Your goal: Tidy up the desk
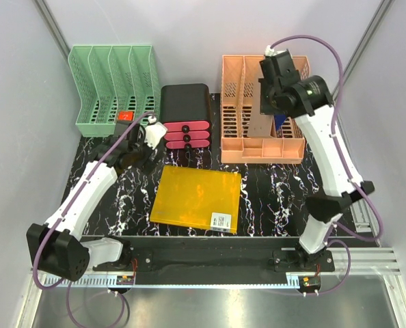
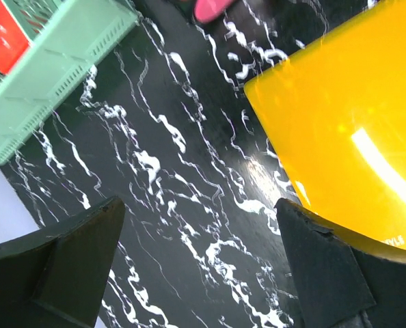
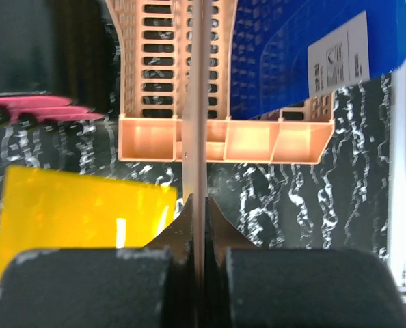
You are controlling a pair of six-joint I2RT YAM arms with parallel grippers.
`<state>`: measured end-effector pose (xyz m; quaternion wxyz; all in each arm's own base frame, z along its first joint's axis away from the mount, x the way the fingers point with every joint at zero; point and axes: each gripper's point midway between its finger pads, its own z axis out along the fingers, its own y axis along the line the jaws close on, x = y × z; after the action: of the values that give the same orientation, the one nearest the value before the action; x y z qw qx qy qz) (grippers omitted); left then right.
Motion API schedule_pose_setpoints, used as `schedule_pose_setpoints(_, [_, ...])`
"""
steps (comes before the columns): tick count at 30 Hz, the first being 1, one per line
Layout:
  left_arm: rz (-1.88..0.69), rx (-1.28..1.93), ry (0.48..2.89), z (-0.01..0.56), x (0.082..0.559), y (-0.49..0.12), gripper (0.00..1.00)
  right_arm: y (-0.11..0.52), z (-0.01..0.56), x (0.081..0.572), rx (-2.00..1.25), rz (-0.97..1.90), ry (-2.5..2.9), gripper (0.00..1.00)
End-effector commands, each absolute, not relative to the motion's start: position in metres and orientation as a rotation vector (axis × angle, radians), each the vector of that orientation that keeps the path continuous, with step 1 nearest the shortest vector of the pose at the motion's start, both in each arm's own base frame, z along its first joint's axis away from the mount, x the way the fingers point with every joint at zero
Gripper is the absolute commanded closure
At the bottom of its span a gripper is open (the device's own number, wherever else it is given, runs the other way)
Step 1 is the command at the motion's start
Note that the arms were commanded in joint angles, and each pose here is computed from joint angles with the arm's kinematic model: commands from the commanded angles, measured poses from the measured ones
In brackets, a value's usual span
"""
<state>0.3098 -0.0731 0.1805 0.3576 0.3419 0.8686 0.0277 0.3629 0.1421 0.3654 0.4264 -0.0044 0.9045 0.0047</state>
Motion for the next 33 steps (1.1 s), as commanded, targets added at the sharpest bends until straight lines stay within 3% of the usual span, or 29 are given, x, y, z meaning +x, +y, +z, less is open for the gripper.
schedule_pose_setpoints(1, [0.028, 0.857, 2.214, 0.187, 0.312, -0.078, 0.01, 0.126, 0.374, 0.373, -0.042, -0.147, 2.224, 1.0])
schedule_pose_setpoints(21, [0.014, 0.85, 2.282, 0.157, 0.298, -0.069, 0.01, 0.15, 0.353, 0.445, -0.064, -0.084, 2.197, 1.0])
schedule_pose_setpoints(33, [-0.003, 0.839, 2.281, 0.158, 0.297, -0.071, 0.01, 0.145, 0.28, 0.476, 0.002, 0.208, 2.426, 1.0])
